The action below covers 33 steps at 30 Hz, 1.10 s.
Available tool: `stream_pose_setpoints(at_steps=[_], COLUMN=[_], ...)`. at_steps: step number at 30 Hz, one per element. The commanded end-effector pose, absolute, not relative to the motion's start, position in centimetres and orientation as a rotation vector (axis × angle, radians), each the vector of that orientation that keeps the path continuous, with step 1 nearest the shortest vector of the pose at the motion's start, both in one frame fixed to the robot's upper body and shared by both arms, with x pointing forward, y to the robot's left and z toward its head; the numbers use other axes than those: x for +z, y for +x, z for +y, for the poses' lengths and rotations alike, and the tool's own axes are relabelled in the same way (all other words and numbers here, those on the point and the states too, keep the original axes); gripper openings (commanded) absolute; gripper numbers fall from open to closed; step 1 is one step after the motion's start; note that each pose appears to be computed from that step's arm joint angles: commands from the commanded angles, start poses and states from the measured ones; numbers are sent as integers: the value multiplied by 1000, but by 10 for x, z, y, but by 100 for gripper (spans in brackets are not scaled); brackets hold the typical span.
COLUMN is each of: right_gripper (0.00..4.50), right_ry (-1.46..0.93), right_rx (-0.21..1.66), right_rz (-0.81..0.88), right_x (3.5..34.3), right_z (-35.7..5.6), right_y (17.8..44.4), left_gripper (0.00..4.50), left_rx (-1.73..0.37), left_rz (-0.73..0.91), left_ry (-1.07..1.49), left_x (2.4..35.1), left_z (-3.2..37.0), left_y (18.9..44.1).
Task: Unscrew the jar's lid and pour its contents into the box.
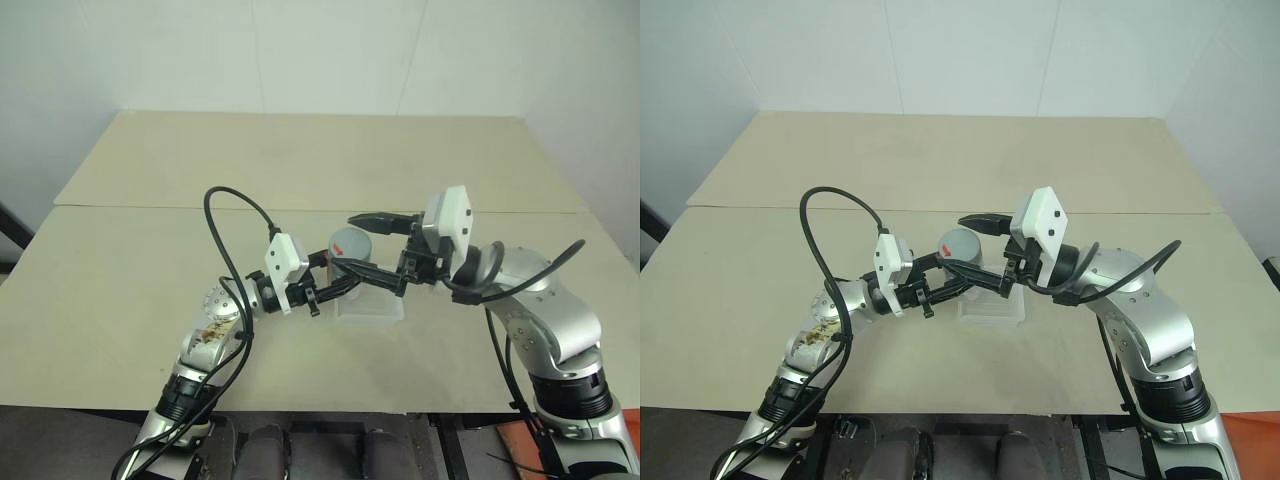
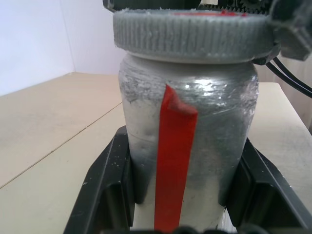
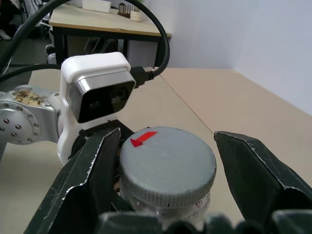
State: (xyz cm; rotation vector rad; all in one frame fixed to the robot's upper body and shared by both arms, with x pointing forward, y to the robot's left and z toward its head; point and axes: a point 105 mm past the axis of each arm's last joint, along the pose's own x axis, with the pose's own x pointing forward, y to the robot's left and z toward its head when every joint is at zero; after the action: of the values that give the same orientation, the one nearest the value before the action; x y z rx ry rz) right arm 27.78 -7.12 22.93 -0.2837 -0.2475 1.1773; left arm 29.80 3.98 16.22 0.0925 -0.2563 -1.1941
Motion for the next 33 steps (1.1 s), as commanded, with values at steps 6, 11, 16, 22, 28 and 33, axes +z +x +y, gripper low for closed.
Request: stream_pose_setpoints(at_steps=[6,11,16,22,28,33], right_gripper=[358,358,358,358,358,358], right_ry=[-319,-323,-323,-320,-315,-309], right_rx=[1165,1174,1183,1191,1184,1181], right_rz=[-273,-268,-260,-249,-253,-261], right_x=[235,234,233,231,232,233], right_z=[-74,-74,-74,-74,-74,-75], right_y=[276,275,274,273,274,274], left_gripper=[196,196,196,196,196,196], left_rx=[-1199,-1198,-1197,-1196,-1196,-1198], left_rz=[-316,-314,-315,-317,-317,-309], left_ry=[106,108,109,109,108,109], left_x=[173,172,172,173,172,170], left_z=[39,40,40,40,40,40], left_y=[295,295,296,296,296,295])
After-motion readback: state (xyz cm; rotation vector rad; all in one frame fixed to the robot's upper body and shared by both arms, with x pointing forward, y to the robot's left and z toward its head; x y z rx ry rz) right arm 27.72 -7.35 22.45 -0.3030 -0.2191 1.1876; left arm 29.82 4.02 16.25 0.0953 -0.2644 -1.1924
